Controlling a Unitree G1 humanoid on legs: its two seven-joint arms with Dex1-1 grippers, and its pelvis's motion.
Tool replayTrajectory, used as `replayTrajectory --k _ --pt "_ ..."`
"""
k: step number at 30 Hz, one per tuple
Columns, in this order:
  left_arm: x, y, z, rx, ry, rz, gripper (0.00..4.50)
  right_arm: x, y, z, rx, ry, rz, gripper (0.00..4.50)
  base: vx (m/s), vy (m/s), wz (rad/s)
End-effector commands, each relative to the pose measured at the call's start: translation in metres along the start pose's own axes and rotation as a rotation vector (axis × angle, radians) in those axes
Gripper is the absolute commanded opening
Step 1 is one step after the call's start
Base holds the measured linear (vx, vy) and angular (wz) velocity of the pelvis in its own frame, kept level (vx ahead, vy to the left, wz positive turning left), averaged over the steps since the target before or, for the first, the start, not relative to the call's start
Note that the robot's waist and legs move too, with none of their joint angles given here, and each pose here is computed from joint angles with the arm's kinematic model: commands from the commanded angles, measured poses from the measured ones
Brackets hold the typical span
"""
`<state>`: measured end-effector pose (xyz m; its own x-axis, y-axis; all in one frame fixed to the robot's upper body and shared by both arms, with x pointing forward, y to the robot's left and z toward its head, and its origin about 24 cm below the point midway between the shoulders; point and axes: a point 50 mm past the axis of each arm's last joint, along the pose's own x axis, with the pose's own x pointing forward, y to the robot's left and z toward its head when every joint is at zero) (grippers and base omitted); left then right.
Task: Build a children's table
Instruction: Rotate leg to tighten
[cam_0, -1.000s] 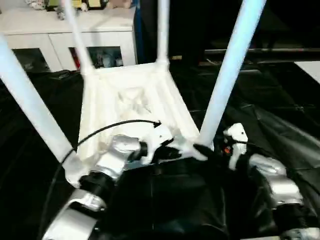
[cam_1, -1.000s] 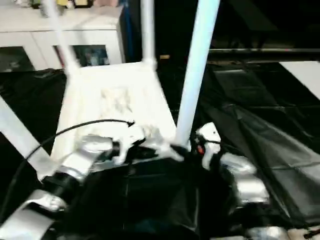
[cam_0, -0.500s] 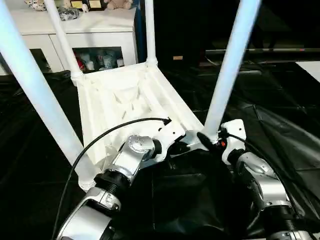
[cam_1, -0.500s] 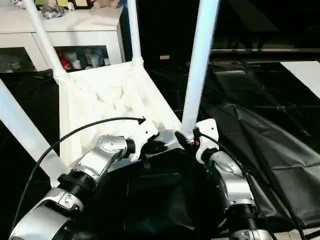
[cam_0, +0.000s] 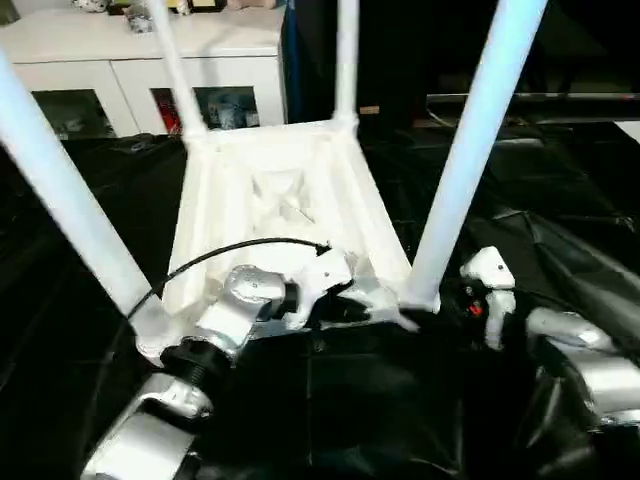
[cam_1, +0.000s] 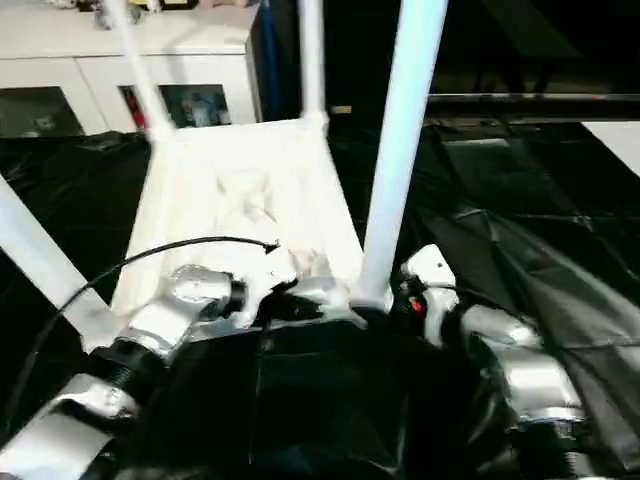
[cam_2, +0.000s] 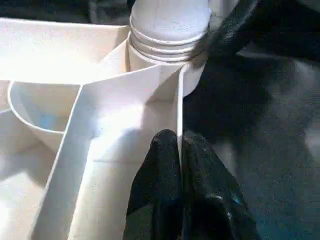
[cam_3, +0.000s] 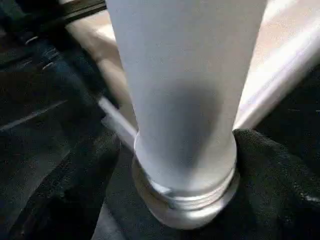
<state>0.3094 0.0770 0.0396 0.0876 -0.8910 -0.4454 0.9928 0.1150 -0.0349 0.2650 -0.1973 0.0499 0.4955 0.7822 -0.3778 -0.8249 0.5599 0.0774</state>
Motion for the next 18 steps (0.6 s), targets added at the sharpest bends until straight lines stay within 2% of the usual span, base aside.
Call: replayTrajectory --k 1,5,6,8,9,18 --pt "0.004 -0.007 0.004 -0.019 -0.071 -0.071 0.0 0.007 0.014 0.003 -0.007 0.001 0.137 3.85 0.0 0.0 0.0" --pt "0.004 -0.008 0.002 -0.018 -0.07 -0.086 0.0 0.012 0.017 -0.008 -0.013 0.046 0.178 3.85 0.0 0.0 0.0" --pt "0.004 -0.008 0.002 -0.019 -0.07 -0.086 0.0 0.012 0.017 -0.009 -0.012 0.045 0.177 3.7 0.0 0.0 0.0" --pt "0.004 -0.008 0.002 -0.018 -0.071 -0.083 0.0 0.015 0.016 -0.011 -0.007 0.042 0.173 3.7 0.0 0.0 0.0" --pt "0.004 -0.008 0.002 -0.018 -0.072 -0.082 0.0 0.02 0.013 -0.015 0.002 0.043 0.17 3.44 0.0 0.0 0.0" --pt "0.005 -0.009 0.002 -0.017 -0.072 -0.083 0.0 0.031 0.005 -0.035 0.01 0.09 0.166 2.82 0.0 0.0 0.0"
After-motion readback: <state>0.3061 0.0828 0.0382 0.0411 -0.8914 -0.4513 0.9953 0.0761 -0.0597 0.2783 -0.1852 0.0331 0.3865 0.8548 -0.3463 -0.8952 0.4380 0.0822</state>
